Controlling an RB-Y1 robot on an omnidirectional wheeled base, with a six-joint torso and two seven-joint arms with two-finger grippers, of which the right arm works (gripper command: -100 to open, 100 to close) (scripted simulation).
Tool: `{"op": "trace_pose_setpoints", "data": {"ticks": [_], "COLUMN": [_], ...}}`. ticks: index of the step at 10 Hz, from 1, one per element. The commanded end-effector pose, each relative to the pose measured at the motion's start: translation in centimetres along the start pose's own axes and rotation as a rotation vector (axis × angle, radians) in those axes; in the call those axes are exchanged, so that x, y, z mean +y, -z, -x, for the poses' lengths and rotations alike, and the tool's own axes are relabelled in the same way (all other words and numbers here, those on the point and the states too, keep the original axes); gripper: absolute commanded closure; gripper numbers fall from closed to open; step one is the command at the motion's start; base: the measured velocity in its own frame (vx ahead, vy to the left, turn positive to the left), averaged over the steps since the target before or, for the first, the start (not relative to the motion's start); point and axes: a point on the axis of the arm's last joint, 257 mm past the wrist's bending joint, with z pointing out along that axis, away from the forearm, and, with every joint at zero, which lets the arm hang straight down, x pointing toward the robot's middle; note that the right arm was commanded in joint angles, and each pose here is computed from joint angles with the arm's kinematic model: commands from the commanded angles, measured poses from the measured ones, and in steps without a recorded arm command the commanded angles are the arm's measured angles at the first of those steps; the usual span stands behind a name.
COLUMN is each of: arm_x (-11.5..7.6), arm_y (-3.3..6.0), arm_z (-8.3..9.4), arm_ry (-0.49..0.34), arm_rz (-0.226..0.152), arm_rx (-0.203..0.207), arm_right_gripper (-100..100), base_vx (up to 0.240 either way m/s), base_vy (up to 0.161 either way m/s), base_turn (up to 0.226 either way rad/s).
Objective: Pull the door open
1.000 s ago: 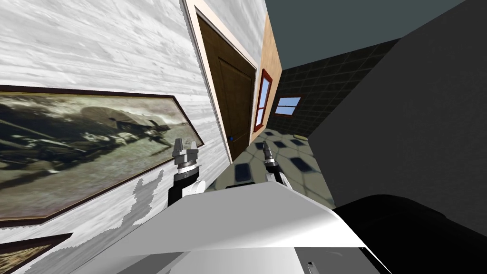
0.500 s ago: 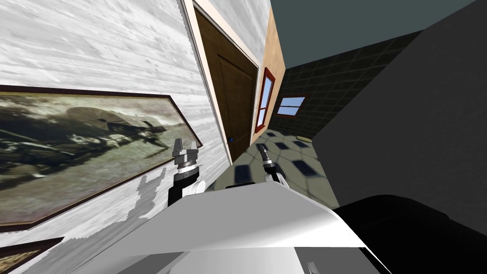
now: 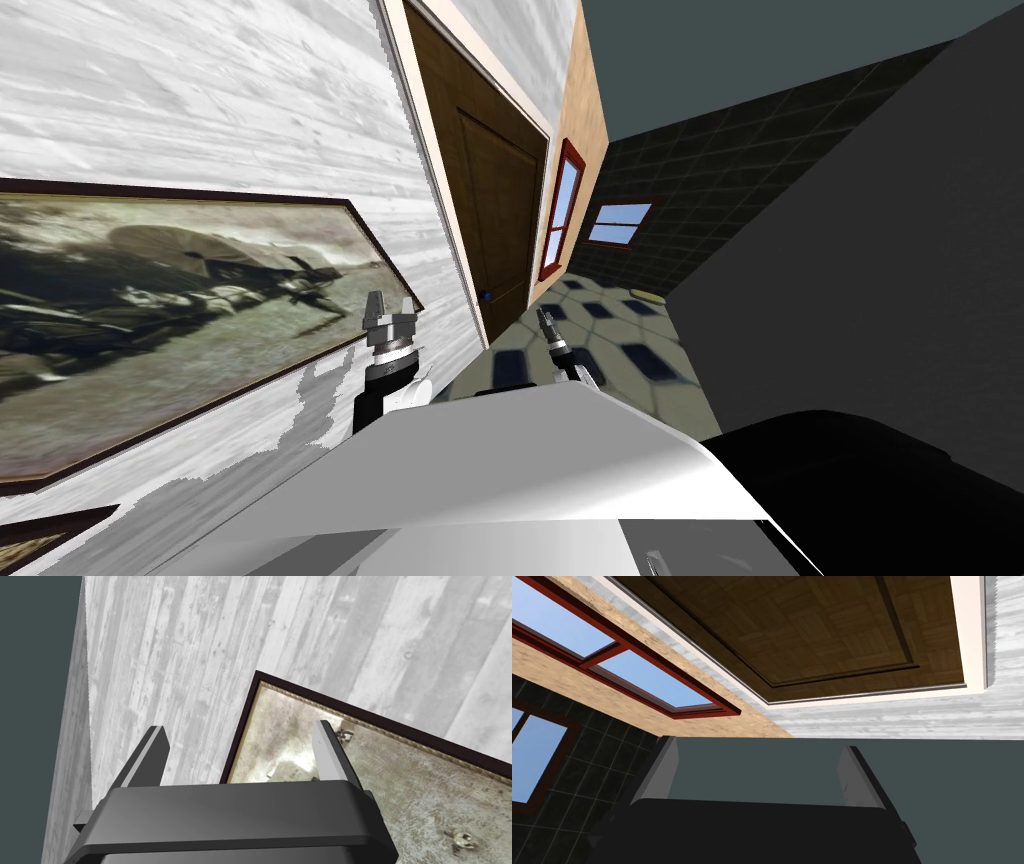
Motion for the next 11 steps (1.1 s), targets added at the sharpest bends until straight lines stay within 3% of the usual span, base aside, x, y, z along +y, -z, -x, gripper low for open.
{"op": "trace_pose_setpoints", "data": {"ticks": [1,11], "arm_x": [-0.4,-2.4], "arm_y": [0.17,2.62], "arm_z": [-1.4,-10.2], "arm_ry": [0.058,0.357], "arm_rz": [0.001,0.044], "arm_rx": [0.032,0.22], "arm_right_gripper": [-100,-100], "base_vx": [0.08,0.077], "base_vy": [-0.039,-0.041], "base_turn": [0.062,0.065]}}
